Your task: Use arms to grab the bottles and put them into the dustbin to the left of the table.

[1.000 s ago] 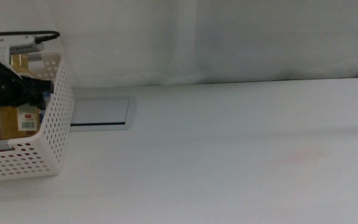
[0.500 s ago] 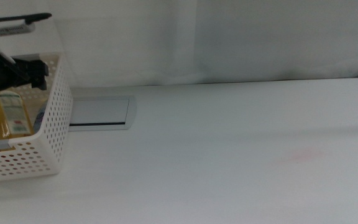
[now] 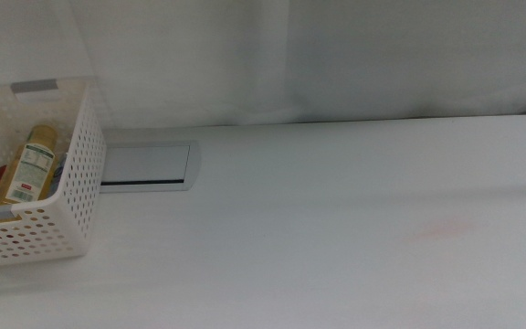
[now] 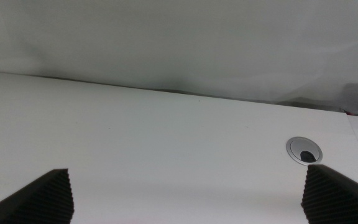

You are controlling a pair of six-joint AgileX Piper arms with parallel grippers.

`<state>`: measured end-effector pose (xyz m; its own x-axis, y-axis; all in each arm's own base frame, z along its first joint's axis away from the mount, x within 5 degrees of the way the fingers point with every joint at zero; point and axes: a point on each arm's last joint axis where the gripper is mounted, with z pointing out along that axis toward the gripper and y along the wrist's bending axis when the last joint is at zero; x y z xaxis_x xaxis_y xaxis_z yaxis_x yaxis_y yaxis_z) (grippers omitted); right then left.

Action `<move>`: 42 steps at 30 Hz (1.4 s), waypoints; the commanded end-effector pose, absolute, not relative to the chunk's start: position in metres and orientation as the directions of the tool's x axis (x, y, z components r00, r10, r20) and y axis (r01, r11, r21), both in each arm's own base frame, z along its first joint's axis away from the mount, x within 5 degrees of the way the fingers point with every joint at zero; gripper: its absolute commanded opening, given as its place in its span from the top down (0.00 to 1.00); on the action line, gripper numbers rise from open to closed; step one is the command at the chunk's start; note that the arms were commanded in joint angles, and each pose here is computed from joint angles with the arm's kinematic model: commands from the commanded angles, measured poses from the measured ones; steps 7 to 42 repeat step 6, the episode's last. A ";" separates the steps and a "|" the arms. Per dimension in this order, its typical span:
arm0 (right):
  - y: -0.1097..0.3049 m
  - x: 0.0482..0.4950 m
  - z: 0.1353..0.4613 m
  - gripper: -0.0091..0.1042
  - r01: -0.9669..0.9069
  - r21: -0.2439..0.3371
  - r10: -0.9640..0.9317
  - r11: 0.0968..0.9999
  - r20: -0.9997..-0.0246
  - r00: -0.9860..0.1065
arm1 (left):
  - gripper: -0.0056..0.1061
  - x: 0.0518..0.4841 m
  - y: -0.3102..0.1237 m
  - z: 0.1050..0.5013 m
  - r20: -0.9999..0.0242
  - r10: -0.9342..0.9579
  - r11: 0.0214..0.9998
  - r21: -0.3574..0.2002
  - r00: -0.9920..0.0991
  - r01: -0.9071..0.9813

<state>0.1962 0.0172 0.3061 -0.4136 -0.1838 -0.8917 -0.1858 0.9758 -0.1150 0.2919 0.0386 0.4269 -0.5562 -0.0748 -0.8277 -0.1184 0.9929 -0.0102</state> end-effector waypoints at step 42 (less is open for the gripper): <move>0.015 0.196 0.307 0.03 -0.173 -0.118 -0.180 0.978 -0.898 -0.401 | 0.97 0.180 0.022 0.491 -0.939 -0.050 0.994 -0.013 -0.341 -0.110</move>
